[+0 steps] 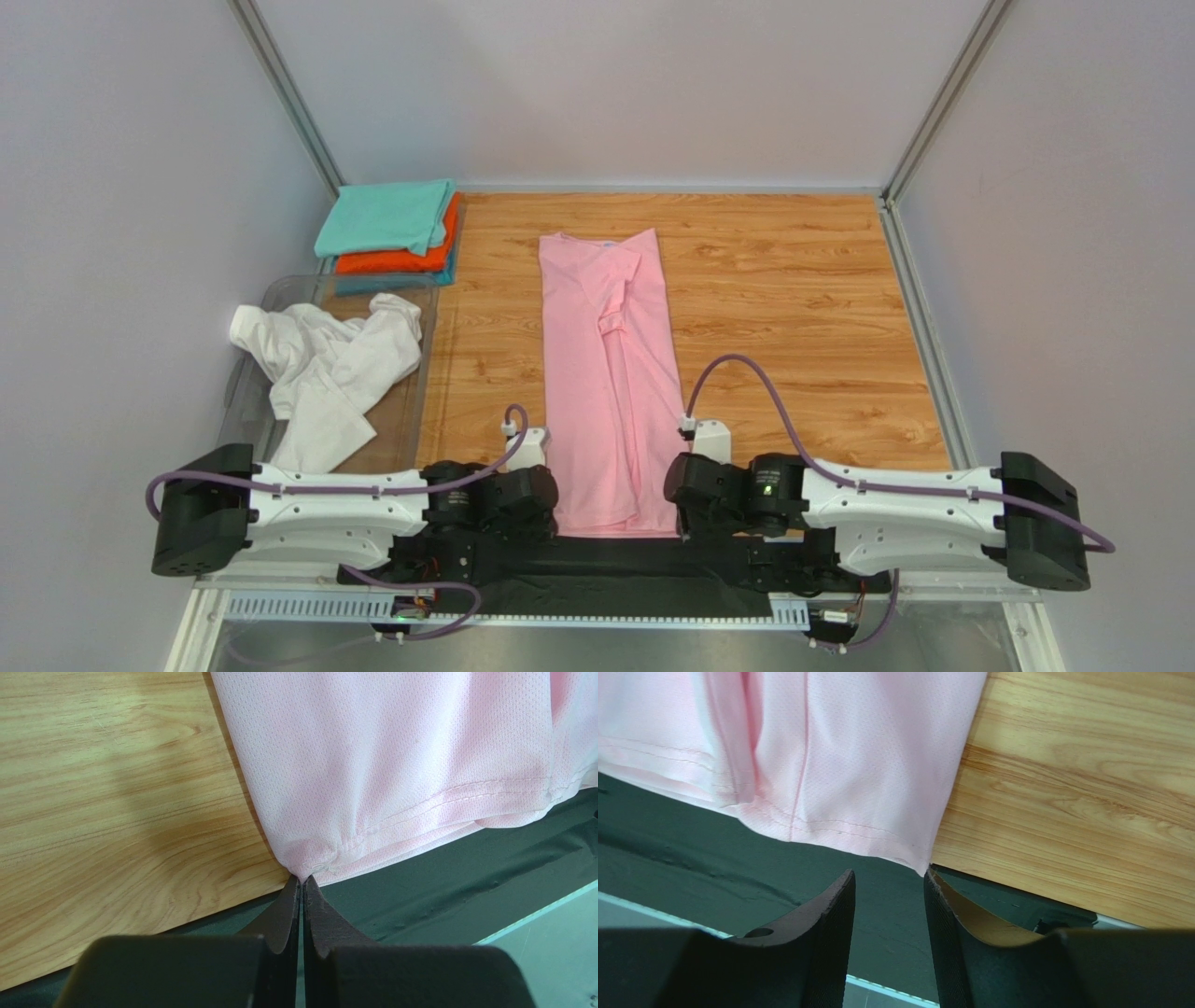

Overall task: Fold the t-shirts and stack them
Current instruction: Fold the tshirt

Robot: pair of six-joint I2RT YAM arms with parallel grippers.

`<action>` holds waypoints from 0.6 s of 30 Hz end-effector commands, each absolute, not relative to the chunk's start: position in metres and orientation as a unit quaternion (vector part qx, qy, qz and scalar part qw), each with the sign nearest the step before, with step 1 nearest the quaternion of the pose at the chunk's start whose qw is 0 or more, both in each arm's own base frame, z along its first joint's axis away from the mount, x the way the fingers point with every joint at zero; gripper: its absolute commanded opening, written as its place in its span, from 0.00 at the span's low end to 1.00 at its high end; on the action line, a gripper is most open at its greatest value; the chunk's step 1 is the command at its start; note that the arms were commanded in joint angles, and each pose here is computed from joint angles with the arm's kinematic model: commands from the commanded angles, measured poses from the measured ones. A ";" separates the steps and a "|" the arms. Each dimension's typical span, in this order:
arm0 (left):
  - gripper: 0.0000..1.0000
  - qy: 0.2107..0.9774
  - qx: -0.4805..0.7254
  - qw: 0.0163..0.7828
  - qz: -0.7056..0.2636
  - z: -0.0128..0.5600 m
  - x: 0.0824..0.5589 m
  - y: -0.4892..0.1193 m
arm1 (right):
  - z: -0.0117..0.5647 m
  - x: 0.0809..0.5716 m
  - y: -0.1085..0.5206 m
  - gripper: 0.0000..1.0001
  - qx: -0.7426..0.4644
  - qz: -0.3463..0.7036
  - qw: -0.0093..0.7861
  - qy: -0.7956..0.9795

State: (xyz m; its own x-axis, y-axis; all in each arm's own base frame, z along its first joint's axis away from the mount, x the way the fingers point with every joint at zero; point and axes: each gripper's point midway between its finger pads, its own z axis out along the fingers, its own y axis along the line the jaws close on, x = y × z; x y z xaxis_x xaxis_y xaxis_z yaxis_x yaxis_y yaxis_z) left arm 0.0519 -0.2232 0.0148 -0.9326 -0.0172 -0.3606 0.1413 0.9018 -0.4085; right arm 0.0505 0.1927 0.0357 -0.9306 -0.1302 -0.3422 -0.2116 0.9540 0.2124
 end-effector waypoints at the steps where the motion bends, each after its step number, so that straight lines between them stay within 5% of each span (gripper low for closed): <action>1: 0.00 0.963 0.036 0.165 -0.211 0.009 0.045 -0.216 | 0.048 0.058 0.206 0.43 -0.066 0.165 0.182 0.967; 15: 0.00 0.962 0.028 0.163 -0.218 0.009 0.044 -0.215 | 0.011 0.051 0.201 0.45 -0.070 0.146 0.138 0.977; 18: 0.00 0.961 0.029 0.163 -0.222 0.010 0.044 -0.215 | 0.005 0.048 0.202 0.22 -0.071 0.141 0.126 0.979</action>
State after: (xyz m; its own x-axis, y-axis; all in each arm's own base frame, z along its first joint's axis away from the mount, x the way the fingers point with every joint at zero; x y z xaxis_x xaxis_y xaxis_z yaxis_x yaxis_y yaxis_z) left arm 0.0514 -0.2219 0.0150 -0.9323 -0.0269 -0.3607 0.1382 0.8952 -0.4237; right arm 0.0503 0.1979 0.0130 -0.9518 -0.1020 -0.2893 -0.1770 0.9529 0.2463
